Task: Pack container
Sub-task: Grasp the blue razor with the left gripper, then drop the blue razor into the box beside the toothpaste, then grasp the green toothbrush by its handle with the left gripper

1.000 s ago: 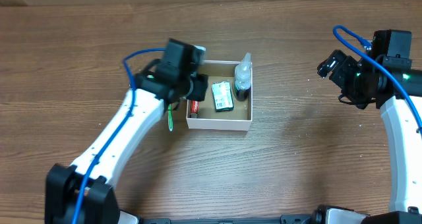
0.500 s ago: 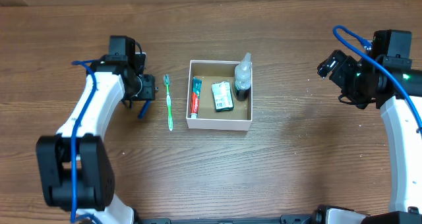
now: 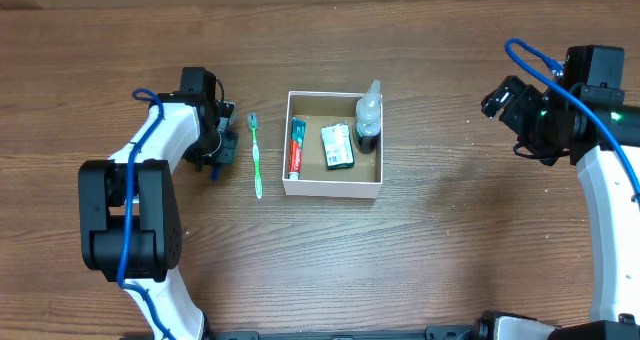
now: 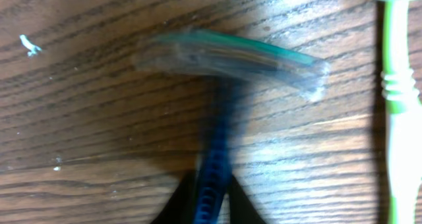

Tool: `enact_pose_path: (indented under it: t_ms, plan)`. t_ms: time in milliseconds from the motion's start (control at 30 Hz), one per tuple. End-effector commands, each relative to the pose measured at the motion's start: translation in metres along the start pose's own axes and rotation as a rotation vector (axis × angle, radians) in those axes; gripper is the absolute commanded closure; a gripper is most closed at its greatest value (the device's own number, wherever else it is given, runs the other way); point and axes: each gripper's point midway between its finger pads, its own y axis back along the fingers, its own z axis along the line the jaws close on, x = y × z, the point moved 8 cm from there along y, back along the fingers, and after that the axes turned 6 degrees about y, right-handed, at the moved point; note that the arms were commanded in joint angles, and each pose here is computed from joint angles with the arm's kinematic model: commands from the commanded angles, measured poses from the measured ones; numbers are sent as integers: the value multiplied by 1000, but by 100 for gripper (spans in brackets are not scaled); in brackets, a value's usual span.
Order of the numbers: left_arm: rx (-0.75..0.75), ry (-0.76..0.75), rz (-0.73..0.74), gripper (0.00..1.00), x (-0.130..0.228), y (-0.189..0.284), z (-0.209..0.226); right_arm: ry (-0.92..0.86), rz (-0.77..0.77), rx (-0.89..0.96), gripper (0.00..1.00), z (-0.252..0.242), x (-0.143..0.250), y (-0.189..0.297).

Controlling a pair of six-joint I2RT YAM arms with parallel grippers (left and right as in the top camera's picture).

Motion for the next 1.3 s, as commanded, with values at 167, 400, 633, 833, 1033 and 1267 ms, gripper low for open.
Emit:
enact_pose_path:
  t_ms: [167, 400, 633, 833, 1033, 1267]
  plan:
    - [101, 20, 16, 96, 3, 30, -10, -1, -20, -14, 0, 3, -4, 5]
    - [391, 49, -299, 96, -4, 169, -53, -1, -20, -14, 0, 3, -4, 5]
    - [378, -84, -301, 96, 9, 169, -114, -1, -20, -14, 0, 3, -4, 5]
    - [343, -76, -214, 84, 7, 112, -144, -1, -20, -14, 0, 3, -4, 5]
    - [332, 3, -223, 72, 6, 131, -125, -1, -20, -14, 0, 3, -4, 5]
    - [174, 273, -255, 54, -13, 109, -55, -1, -20, -14, 0, 3, -4, 5]
